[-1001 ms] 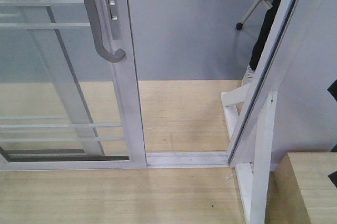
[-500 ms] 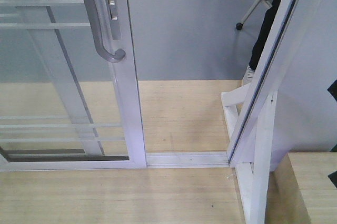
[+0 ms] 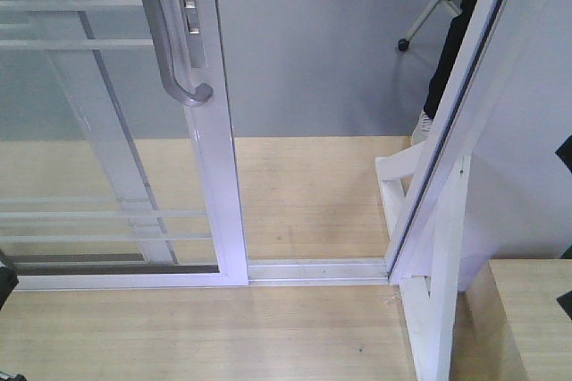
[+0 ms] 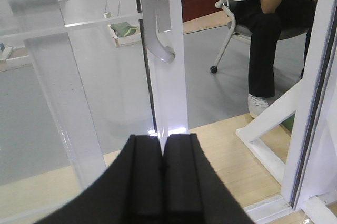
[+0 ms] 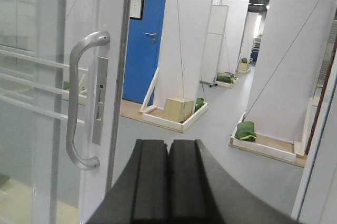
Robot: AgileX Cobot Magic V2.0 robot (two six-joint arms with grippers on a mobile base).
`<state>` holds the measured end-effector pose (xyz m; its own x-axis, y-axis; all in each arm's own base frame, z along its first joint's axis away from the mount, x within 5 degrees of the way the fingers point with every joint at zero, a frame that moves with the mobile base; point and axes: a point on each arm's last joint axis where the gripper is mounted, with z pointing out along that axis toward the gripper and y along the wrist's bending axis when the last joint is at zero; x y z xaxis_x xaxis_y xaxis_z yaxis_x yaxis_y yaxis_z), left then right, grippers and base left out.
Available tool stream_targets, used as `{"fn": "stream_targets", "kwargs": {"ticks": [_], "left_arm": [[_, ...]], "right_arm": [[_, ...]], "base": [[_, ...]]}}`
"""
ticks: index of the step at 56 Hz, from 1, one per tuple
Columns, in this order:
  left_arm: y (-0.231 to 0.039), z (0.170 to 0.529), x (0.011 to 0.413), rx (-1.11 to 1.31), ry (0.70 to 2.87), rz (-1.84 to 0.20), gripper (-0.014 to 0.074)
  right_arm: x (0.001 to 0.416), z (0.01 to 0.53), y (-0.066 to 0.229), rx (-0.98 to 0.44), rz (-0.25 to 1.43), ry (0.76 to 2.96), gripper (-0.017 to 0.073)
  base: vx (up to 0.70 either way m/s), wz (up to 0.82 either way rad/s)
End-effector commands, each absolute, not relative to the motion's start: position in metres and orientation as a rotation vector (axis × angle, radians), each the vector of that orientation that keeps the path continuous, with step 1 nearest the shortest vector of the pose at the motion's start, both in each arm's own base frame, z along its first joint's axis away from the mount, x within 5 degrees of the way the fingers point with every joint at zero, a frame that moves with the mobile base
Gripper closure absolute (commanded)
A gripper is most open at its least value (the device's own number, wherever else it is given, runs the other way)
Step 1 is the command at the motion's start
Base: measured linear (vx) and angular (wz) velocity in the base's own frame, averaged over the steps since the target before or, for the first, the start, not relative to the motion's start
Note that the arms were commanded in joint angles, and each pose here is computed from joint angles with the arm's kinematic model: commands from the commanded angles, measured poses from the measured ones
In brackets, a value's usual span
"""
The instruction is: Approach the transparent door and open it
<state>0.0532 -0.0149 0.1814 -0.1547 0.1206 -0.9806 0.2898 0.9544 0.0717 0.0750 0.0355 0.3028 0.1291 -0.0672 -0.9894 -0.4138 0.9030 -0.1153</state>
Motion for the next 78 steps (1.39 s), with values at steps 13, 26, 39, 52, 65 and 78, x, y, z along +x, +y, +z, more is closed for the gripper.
{"fn": "stream_targets", "kwargs": {"ticks": [13,26,39,52,65,78], "left_arm": [[-0.016,0.186,0.054,0.303,1.638,-0.165,0.0594],[-0.016,0.186,0.054,0.303,1.638,-0.165,0.0594],[-0.016,0.186,0.054,0.303,1.638,-0.165,0.0594],[-0.016,0.186,0.054,0.303,1.638,-0.165,0.0594],[-0.016,0.186,0.054,0.303,1.638,-0.165,0.0594],[-0.016,0.186,0.054,0.303,1.638,-0.165,0.0594]], "right_arm": [[0.076,0.314,0.032,-0.368,0.234,1.399,0.0561],[0.076,0.314,0.032,-0.368,0.234,1.399,0.0561],[0.077,0.315,0.031,-0.357,0.227,1.395,0.0561],[0.079,0.306,0.040,-0.461,0.254,1.464,0.0561],[0.083,0.285,0.038,-0.413,0.269,1.590,0.0561],[0.058,0.203,0.026,-0.358,0.301,1.498,0.0561]], "base": [[0.00,0.00],[0.00,0.00],[0.00,0.00],[0.00,0.00],[0.00,0.00],[0.00,0.00]]}}
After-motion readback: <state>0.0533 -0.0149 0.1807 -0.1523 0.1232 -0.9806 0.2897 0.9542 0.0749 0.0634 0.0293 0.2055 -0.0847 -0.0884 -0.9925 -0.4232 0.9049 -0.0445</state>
